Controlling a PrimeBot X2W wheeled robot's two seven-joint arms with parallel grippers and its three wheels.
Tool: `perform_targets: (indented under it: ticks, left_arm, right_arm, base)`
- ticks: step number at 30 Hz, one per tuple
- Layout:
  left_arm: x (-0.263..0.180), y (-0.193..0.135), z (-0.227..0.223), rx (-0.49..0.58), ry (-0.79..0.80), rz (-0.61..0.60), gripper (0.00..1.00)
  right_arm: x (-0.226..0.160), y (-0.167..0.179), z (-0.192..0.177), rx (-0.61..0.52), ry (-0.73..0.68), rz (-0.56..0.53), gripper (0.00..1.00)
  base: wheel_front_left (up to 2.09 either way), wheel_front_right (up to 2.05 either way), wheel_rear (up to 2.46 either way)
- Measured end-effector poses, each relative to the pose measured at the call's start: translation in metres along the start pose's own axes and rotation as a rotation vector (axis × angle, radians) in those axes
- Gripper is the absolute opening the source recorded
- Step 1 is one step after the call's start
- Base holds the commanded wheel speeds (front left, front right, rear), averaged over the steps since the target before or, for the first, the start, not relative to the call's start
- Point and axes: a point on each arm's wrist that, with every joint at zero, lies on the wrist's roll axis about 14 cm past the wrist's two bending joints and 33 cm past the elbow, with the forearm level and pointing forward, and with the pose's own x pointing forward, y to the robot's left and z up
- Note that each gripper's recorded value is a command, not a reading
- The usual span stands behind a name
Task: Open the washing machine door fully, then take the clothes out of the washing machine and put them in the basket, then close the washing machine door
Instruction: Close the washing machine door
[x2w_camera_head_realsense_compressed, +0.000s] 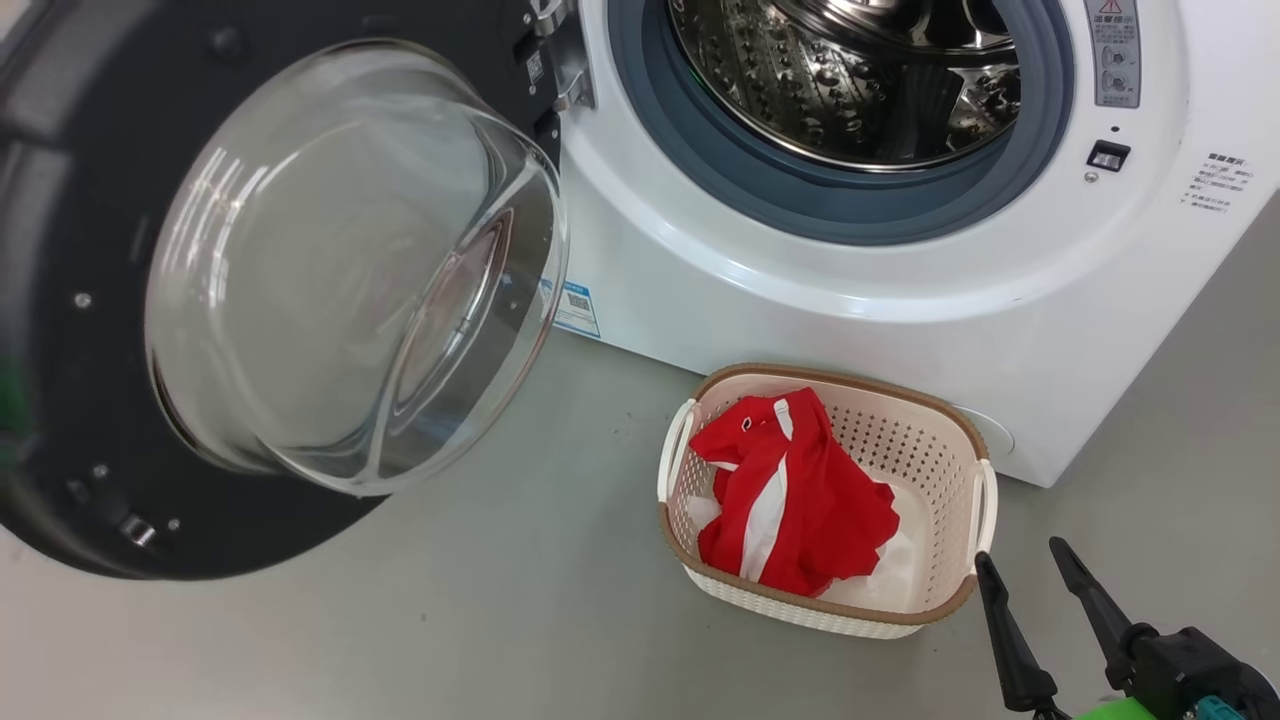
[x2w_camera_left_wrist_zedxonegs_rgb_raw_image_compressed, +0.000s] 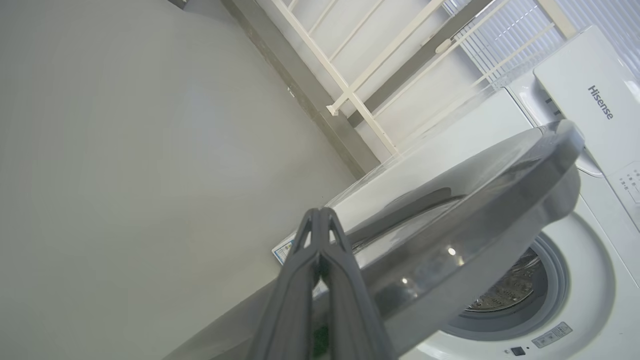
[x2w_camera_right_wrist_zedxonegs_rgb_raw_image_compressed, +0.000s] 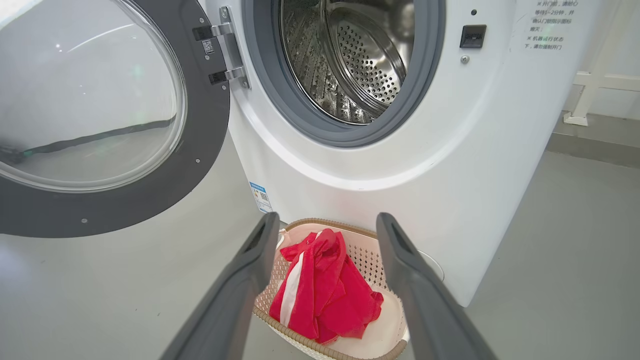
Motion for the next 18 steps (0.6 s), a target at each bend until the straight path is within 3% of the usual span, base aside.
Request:
perform_targets:
  ticks: [18]
  left_arm:
    - [-0.032,-0.042,-0.053,0.095,0.212,-0.222,0.00]
  right_arm:
    - [-0.008,0.000,0.013,-0.008,-0.037,-0.019,1.00]
  base:
    - [0.00,0.00,0.00]
